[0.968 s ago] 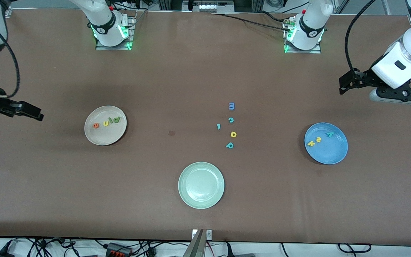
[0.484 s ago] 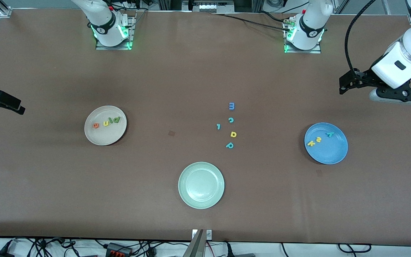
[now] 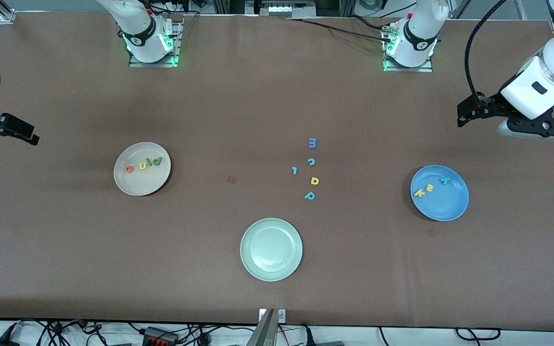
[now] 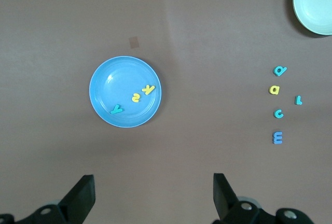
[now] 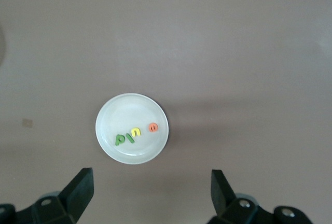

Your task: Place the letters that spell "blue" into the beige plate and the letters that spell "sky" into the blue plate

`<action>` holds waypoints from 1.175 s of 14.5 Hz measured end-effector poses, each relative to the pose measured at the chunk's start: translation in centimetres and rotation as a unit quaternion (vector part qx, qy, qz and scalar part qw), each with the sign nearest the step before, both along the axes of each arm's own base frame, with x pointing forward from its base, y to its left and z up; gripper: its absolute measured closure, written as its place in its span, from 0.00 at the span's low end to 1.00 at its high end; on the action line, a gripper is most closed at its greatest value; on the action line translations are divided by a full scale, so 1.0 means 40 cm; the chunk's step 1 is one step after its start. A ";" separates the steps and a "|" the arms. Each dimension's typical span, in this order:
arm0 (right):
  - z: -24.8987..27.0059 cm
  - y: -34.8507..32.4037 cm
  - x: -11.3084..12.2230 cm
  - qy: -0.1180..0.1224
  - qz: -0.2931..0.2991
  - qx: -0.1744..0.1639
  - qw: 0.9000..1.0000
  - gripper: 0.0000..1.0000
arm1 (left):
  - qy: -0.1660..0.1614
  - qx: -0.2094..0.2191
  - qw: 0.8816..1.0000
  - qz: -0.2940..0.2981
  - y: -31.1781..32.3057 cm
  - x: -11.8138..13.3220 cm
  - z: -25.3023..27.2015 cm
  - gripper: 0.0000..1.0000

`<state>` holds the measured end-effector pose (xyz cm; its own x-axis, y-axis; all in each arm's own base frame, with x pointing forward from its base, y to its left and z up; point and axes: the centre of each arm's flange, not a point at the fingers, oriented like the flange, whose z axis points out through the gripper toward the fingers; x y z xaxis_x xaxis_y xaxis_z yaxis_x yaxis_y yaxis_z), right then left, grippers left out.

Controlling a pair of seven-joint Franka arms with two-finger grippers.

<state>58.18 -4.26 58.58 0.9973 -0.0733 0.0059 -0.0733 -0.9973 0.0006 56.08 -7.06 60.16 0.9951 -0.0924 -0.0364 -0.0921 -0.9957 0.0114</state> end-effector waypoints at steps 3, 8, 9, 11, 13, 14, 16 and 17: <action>0.010 0.005 -0.050 0.001 0.003 -0.004 1.000 0.00 | 0.001 0.000 1.000 0.000 0.000 0.000 0.000 0.00; -0.004 0.008 -0.124 -0.002 0.007 -0.008 1.000 0.00 | 0.003 0.000 1.000 0.000 0.000 -0.002 -0.001 0.00; -0.002 0.008 -0.130 -0.002 0.008 -0.008 1.000 0.00 | 0.003 0.000 1.000 0.000 0.000 -0.002 -0.001 0.00; 0.000 0.008 -0.133 -0.002 0.009 -0.008 1.000 0.00 | 0.003 0.000 1.000 0.000 0.000 -0.002 -0.001 0.00; -0.001 0.009 -0.134 -0.001 0.010 -0.008 1.000 0.00 | 0.003 0.000 1.000 0.000 0.000 -0.002 -0.001 0.00; -0.001 0.009 -0.135 0.001 0.010 -0.008 1.000 0.00 | 0.003 0.000 1.000 0.000 0.000 -0.002 -0.001 0.00; -0.002 0.011 -0.135 0.002 0.011 -0.008 1.000 0.00 | 0.003 0.000 1.000 0.000 0.000 -0.002 -0.001 0.00; -0.002 0.013 -0.135 0.002 0.012 -0.008 1.000 0.00 | 0.003 0.000 1.000 0.000 0.000 -0.002 -0.001 0.00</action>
<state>52.77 -3.76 58.51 0.9988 -0.0489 0.0025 -0.0490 -0.9987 0.0168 56.01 -7.05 60.11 0.9948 -0.0925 -0.0429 -0.0921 -0.9957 0.0112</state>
